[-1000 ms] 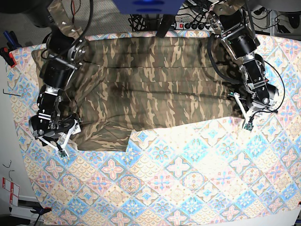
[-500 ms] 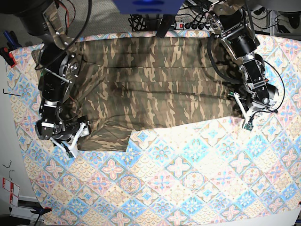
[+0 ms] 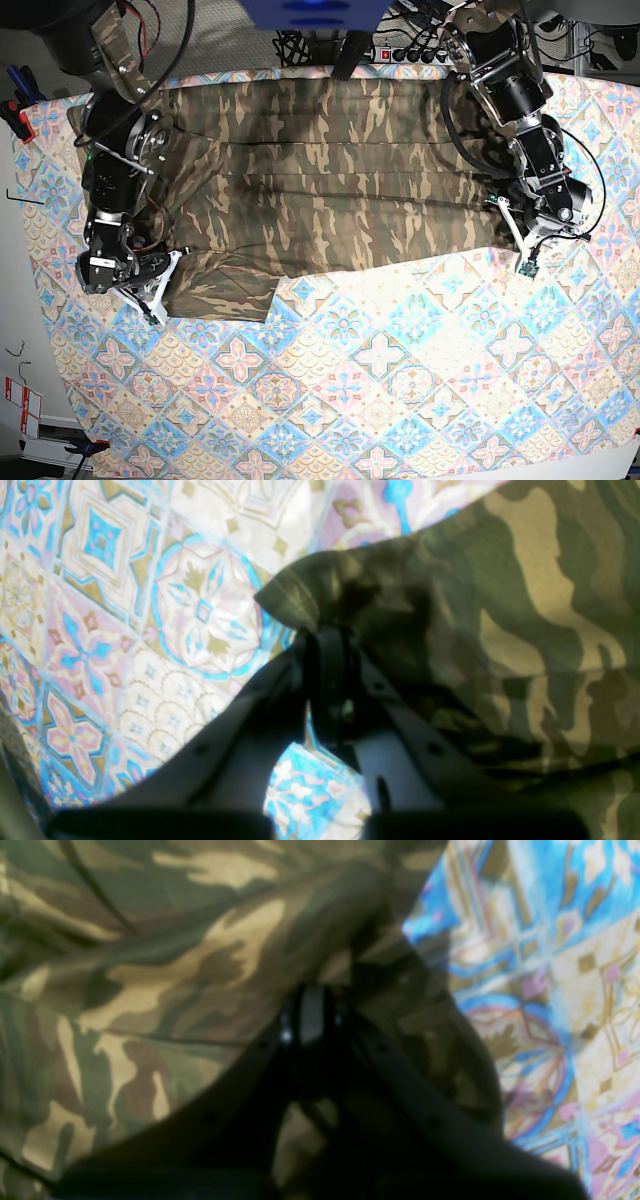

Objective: Fold the T-shirt properly
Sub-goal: 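Grasp the shirt's folded edge corners with both grippers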

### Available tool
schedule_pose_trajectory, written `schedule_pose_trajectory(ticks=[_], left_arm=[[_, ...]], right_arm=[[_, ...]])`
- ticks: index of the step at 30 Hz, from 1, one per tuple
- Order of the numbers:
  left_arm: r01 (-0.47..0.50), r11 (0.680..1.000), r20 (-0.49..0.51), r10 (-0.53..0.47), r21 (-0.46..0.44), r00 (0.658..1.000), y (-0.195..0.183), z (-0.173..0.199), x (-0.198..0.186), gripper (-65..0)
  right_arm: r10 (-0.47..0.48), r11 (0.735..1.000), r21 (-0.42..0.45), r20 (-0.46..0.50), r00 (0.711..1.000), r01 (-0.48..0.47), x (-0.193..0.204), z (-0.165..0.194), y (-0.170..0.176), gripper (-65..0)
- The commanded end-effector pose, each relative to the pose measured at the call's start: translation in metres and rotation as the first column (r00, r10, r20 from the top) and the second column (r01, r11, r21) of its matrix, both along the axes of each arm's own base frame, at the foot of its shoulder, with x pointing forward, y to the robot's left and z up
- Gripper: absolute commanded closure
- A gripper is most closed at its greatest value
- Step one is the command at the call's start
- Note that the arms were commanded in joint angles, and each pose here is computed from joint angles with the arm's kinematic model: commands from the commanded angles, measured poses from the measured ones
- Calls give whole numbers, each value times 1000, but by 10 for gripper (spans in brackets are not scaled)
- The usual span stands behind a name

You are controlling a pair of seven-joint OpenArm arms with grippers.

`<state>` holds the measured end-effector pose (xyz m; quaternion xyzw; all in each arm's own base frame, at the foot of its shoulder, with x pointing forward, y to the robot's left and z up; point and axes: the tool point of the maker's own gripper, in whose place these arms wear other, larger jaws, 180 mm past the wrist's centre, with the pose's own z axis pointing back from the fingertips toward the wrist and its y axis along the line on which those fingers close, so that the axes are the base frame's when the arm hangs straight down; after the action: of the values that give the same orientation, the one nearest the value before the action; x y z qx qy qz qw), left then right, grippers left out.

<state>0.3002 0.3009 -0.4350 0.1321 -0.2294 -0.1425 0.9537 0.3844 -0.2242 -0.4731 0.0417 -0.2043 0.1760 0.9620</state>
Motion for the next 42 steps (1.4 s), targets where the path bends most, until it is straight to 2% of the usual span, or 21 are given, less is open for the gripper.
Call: schedule_pose_trajectory(ticks=[1, 10, 16, 19, 24, 28, 33, 35, 37, 42], left_arm=[[-7, 1000, 43, 6, 22, 999, 8, 14, 12, 0], [-7, 1000, 40, 6, 25, 999, 8, 14, 11, 0], [-6, 1000, 31, 6, 26, 1000, 8, 11, 7, 0], [-6, 1000, 29, 6, 26, 1000, 8, 10, 7, 0], [-6, 1000, 28, 6, 26, 1000, 8, 10, 6, 0], [-6, 1000, 28, 6, 26, 1000, 8, 10, 6, 0], [-6, 1000, 26, 6, 26, 1000, 8, 10, 5, 0], [-6, 1000, 26, 6, 26, 1000, 8, 10, 5, 0], [-6, 1000, 26, 6, 26, 1000, 8, 10, 5, 0], [-6, 1000, 26, 6, 26, 1000, 8, 10, 5, 0]], right_arm=[[-8, 1000, -10, 53, 999, 9, 18, 18, -7, -28], [-31, 998, -52, 136, 990, 39, 36, 47, -22, -30], [-159, 987, 3, 129, 979, 160, 28, 49, -43, -27], [-200, 980, 27, 185, 962, 199, 35, 60, -52, -29], [-207, 978, 10, 94, 974, 207, 33, 62, -54, -31], [-220, 976, 29, 91, 971, 218, 48, 77, -66, -31], [-212, 976, 70, 80, 974, 207, 48, 67, -63, -34], [-218, 973, 92, 85, 972, 211, 48, 63, -63, -72], [-221, 971, 106, 74, 972, 213, 44, 57, -62, -138], [-254, 957, 158, 64, 965, 242, 42, 52, -58, -340]])
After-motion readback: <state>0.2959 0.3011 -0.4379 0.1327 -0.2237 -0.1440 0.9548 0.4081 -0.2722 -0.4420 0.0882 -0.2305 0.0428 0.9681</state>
